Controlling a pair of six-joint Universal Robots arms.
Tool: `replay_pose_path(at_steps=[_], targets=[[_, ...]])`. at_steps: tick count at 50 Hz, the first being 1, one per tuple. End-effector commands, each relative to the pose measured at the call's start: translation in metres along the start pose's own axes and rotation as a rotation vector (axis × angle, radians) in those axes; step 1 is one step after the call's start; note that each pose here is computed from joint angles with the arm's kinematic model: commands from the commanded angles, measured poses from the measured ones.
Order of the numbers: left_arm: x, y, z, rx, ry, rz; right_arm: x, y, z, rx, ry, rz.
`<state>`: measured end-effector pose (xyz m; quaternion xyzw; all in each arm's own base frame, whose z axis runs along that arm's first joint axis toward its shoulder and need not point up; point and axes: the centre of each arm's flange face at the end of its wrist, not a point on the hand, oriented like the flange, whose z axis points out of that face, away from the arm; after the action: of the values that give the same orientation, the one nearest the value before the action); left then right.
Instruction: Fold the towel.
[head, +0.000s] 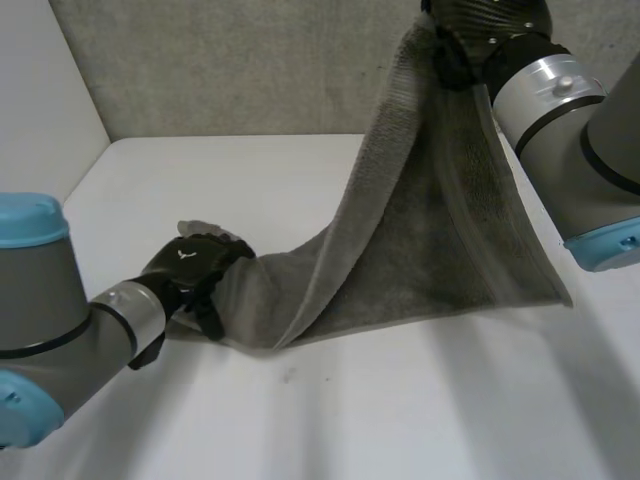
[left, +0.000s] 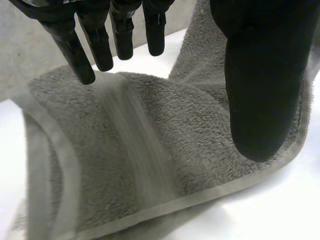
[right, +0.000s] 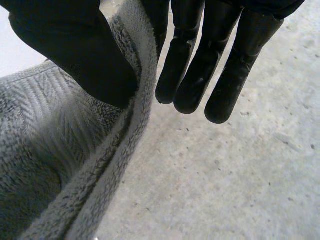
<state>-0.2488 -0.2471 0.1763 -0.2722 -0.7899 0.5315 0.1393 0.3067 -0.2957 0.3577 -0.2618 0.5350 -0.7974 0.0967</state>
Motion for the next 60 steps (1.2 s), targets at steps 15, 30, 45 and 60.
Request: replay_pose_path(at_steps=[15,30,45,60], targets=[[0.040,0.018,0.018,-0.089,0.117,-0.029,0.065,0.011,0.000,-0.040,0.255,0.054],[0.039,0.022,0.062,-0.069,0.101,-0.011,0.067,0.015,-0.005,-0.059,0.260,0.071],[0.048,0.022,0.065,-0.047,0.108,0.006,0.075,0.020,-0.009,-0.070,0.255,0.073],[0.067,-0.003,0.069,0.082,0.103,-0.014,0.074,-0.034,-0.028,0.069,0.209,0.200]])
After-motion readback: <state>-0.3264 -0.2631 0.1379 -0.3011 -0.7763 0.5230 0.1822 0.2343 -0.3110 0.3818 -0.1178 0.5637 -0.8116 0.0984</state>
